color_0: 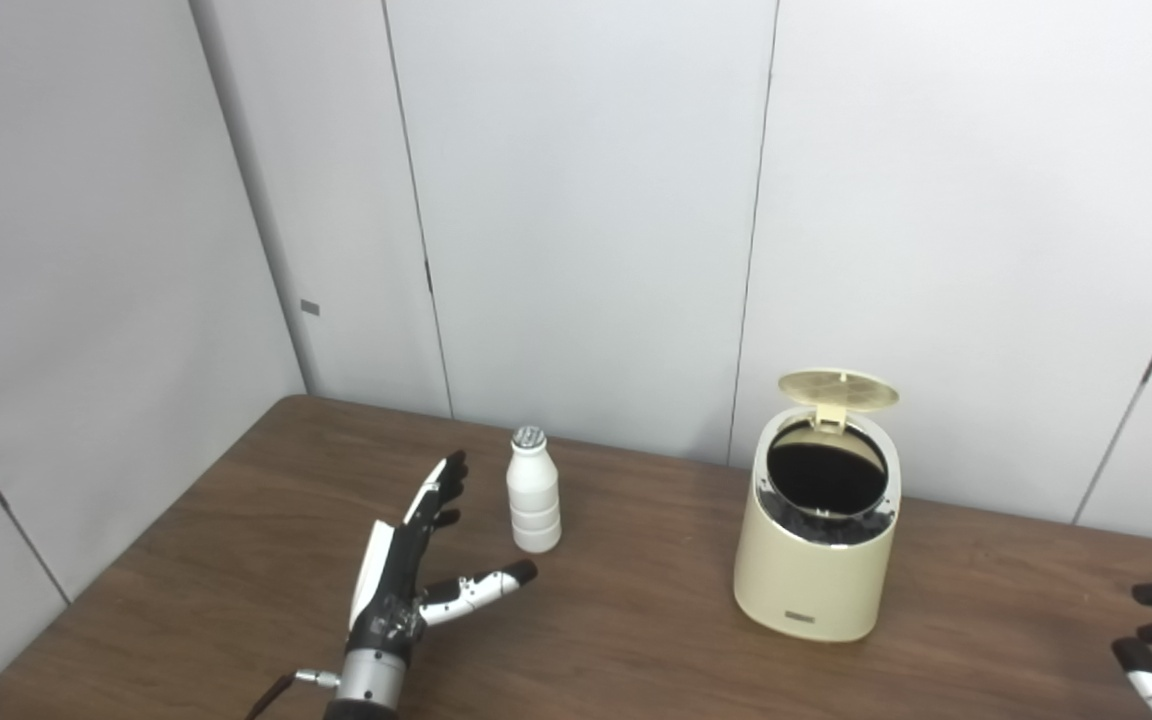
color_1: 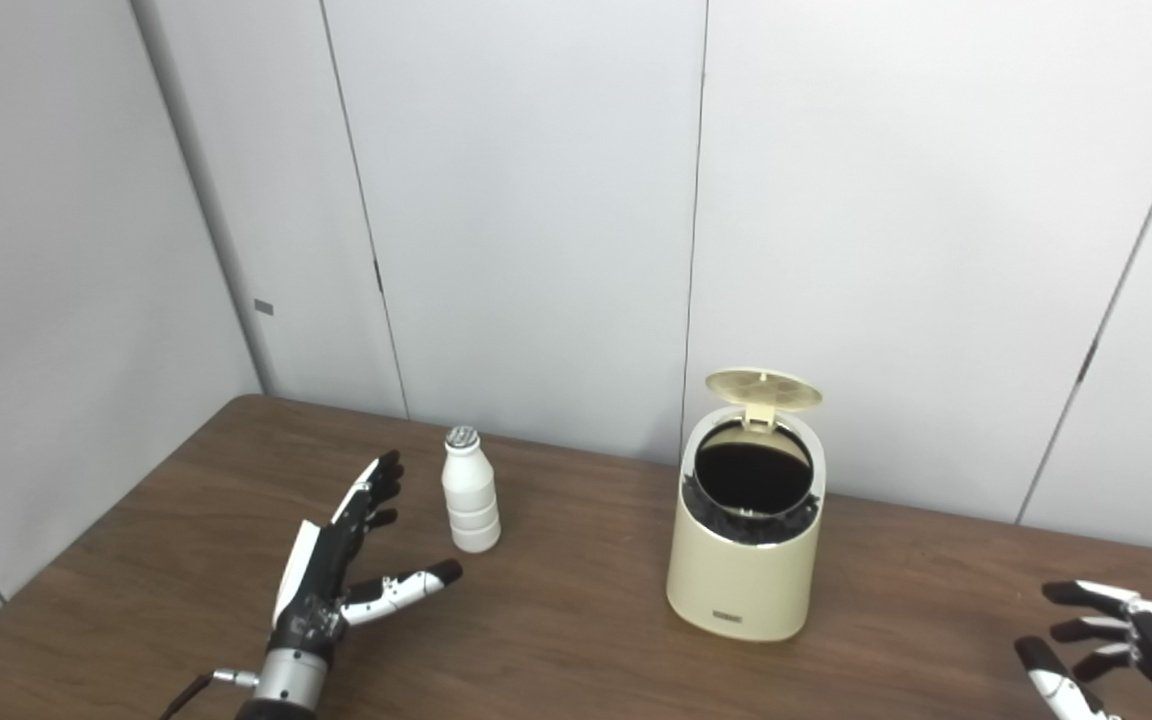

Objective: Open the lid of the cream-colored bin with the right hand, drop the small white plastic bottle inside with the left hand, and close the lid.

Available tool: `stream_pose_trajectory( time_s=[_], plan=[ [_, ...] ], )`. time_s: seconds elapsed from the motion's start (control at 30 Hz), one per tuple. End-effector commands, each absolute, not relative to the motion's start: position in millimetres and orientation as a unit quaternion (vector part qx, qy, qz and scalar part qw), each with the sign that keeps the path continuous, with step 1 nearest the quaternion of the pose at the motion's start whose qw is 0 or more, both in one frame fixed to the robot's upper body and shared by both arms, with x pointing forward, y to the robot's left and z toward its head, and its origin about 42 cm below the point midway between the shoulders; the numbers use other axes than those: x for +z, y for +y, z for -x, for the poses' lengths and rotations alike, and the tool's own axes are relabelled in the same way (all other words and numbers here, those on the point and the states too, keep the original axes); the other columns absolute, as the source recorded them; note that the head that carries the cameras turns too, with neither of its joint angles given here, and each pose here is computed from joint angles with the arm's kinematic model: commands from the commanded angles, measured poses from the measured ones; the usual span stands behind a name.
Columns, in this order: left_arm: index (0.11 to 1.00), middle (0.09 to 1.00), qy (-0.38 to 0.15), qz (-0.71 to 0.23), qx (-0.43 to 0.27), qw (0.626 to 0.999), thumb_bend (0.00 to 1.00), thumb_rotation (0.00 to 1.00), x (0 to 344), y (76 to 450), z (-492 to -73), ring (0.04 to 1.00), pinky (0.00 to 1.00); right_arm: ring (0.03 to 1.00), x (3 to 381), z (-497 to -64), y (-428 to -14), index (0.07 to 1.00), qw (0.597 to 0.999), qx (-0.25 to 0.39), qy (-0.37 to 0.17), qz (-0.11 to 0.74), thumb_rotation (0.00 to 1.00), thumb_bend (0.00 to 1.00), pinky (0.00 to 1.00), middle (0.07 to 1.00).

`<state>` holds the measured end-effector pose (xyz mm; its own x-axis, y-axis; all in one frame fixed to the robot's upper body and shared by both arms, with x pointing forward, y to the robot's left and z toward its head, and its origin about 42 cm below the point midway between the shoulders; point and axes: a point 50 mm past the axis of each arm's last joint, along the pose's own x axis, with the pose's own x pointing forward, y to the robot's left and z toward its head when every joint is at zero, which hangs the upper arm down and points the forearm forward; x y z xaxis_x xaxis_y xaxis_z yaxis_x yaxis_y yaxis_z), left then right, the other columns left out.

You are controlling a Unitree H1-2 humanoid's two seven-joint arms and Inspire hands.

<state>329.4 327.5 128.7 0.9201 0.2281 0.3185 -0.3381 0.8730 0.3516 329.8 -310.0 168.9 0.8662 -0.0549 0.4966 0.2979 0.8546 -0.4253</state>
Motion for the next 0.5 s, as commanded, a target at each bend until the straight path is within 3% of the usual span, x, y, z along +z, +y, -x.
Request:
stream_pose_trajectory(
  time_s=[0.0, 0.13, 0.47],
  plan=[
    [0.945, 0.916, -0.155, -0.220, 0.161, 0.950, 1.00, 0.32, 137.5, 333.8, -337.4, 0.905, 0.85, 0.535, 189.1, -336.4, -311.9, 0.607, 0.922, -0.102, -0.277, 0.249, 0.57, 0.43, 0.35, 0.656],
    [0.947, 0.916, -0.144, -0.226, 0.167, 0.949, 1.00, 0.32, 134.5, 336.3, -341.0, 0.914, 0.87, 0.555, 189.7, -335.8, -312.0, 0.606, 0.922, -0.101, -0.280, 0.247, 0.59, 0.46, 0.37, 0.651],
    [0.926, 0.890, -0.086, -0.269, 0.162, 0.946, 0.97, 0.25, 137.5, 333.7, -355.6, 0.873, 0.80, 0.555, 191.5, -333.1, -311.2, 0.603, 0.923, -0.100, -0.275, 0.250, 0.65, 0.53, 0.37, 0.653]
  ],
)
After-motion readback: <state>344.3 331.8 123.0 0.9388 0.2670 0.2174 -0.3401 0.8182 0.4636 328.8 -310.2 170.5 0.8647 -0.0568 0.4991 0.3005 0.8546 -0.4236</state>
